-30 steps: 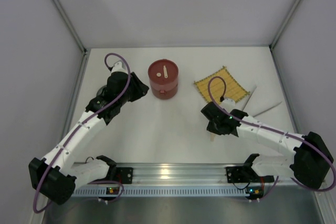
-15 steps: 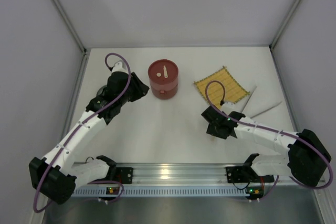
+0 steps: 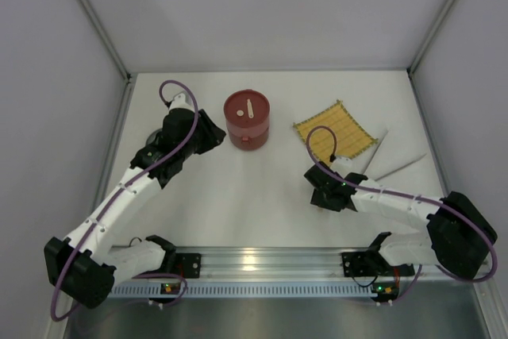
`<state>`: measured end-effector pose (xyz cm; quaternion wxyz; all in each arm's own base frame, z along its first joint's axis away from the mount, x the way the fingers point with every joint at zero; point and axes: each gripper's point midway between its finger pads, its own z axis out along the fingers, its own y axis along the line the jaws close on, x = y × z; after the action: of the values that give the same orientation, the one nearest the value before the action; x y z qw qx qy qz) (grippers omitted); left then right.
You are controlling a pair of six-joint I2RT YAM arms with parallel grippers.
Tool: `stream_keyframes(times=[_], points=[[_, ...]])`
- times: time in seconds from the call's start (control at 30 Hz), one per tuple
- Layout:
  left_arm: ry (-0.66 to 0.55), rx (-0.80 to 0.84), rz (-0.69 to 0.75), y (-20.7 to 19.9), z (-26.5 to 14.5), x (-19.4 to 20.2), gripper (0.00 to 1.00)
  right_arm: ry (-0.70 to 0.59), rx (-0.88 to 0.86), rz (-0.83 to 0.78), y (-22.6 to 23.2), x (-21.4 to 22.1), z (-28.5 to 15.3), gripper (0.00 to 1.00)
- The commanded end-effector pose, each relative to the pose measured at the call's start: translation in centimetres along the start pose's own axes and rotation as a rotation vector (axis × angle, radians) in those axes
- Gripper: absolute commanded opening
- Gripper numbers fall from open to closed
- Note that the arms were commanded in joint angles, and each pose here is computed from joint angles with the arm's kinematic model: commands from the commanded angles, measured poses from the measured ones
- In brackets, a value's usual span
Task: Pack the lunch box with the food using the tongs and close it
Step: Pick up the utensils from the center of the board.
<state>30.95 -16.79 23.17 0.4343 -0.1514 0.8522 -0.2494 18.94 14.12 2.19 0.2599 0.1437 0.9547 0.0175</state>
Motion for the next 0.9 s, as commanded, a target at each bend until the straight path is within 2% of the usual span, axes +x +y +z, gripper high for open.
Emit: stream_keyframes(times=[0.0, 0.17, 0.27, 0.3, 0.4, 0.7, 0.87], points=[[-0.026, 0.031, -0.001, -0.8, 0.0, -0.8, 0.45, -0.031, -0.026, 0.007, 0.8, -0.8, 0.7, 0.43], [-0.026, 0.033, -0.001, -0.8, 0.0, -0.8, 0.45, -0.001, -0.004, -0.005, 0.6, 0.1, 1.5, 0.42], [-0.026, 0.033, 0.001, -0.8, 0.0, -0.8, 0.45, 0.001, -0.004, -0.004, 0.5, 0.3, 1.9, 0.37], [-0.027, 0.032, 0.001, -0.8, 0.0, -0.8, 0.45, 0.0, -0.002, -0.006, 0.4, 0.4, 2.0, 0.31], [-0.024, 0.031, 0.001, -0.8, 0.1, -0.7, 0.45, -0.005, -0.004, -0.013, 0.5, 0.4, 2.3, 0.22], [-0.025, 0.03, 0.004, -0.8, 0.1, -0.7, 0.45, -0.02, -0.013, -0.018, 0.1, 0.5, 2.3, 0.08], [-0.025, 0.03, 0.003, -0.8, 0.2, -0.7, 0.45, -0.041, -0.026, -0.009, 0.3, -0.2, 1.7, 0.05]])
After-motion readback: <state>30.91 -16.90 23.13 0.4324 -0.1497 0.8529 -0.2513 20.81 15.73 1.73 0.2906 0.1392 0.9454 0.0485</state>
